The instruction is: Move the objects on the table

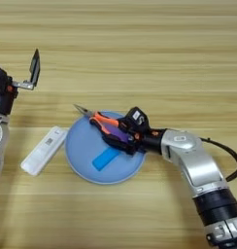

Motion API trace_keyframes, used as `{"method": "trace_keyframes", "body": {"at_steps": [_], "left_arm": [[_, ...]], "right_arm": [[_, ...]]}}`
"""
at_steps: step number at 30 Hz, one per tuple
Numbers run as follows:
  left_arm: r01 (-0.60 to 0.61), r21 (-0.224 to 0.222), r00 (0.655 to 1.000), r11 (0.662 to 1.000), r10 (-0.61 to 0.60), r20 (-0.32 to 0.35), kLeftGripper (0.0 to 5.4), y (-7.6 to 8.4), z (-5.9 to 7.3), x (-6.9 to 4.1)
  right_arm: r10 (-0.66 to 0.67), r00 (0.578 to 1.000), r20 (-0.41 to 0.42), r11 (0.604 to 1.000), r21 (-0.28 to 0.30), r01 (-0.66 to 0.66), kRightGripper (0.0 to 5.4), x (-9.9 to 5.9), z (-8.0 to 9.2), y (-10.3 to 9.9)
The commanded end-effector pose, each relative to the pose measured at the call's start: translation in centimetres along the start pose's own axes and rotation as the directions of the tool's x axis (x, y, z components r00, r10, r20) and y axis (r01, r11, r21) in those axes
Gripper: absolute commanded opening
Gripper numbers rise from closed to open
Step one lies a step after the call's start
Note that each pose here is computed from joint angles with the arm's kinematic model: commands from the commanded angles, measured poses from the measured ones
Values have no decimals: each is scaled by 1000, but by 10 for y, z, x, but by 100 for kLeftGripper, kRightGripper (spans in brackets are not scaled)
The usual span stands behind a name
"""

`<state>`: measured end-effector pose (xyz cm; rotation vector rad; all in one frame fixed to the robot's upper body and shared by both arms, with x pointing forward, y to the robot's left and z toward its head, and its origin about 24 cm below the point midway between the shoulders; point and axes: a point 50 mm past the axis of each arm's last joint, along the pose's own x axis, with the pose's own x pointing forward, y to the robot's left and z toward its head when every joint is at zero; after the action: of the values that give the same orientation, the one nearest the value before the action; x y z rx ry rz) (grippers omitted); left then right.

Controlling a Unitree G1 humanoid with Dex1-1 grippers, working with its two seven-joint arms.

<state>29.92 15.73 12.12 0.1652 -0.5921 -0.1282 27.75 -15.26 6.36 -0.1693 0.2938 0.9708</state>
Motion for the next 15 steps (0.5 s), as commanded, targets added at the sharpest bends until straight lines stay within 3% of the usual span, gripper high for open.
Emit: {"method": "trace_keyframes", "body": {"at_steps": [1,7,15], "left_arm": [[7,4,1000,1000,-7,8,540,-1,1,0],[15,-9,1000,1000,-15,1,540,-1,0,-1],[76,-72,997,994,-77,-7,540,0,3,1]], "right_arm": [[-4,997,73,998,-54,8,344,-5,26,-7],[4,995,100,996,-92,5,344,-13,39,-7],[11,993,114,990,-143,5,344,-29,52,-14]]}}
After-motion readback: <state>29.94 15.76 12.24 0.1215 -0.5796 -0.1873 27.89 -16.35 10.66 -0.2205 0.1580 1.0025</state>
